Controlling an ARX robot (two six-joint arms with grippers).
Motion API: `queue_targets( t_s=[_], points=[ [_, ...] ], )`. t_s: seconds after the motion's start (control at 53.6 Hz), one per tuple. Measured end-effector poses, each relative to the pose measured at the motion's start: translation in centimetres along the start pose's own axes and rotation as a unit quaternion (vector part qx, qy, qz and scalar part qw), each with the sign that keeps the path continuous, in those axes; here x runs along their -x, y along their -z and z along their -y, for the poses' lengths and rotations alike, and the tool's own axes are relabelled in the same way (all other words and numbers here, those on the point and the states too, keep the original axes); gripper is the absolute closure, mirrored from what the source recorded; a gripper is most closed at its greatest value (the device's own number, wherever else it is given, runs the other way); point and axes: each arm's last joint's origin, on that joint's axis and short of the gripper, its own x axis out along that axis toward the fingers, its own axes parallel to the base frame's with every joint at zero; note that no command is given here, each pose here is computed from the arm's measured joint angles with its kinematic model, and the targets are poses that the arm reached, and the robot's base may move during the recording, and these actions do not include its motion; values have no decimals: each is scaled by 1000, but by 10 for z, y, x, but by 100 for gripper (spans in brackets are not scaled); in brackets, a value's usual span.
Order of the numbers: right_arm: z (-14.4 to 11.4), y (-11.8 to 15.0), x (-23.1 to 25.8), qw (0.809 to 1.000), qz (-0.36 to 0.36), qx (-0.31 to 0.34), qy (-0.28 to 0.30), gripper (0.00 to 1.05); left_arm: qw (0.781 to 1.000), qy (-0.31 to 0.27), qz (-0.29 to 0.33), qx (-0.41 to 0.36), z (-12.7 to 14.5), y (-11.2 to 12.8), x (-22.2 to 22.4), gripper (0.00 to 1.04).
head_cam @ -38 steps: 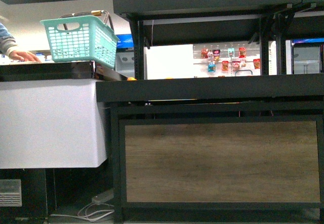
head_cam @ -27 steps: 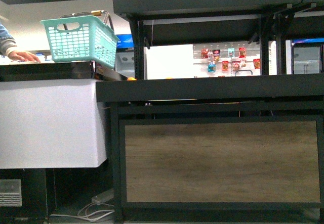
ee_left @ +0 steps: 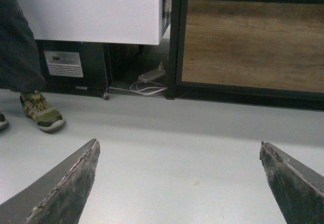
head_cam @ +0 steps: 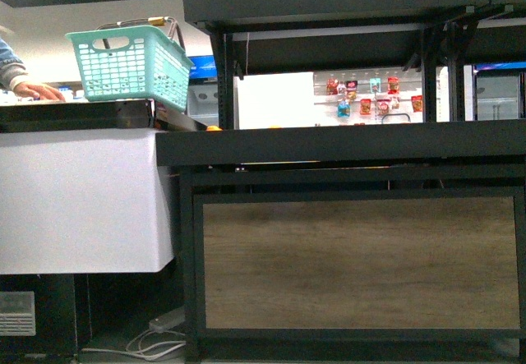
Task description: Pick lemon from shelf
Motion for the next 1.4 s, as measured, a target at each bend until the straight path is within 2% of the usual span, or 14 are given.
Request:
queue_targets(
  t_s=[1.398],
  points=[
    [0,0,0,1000,0,0,0,8,1000,0,0,0,0,0,0,8]
  ],
)
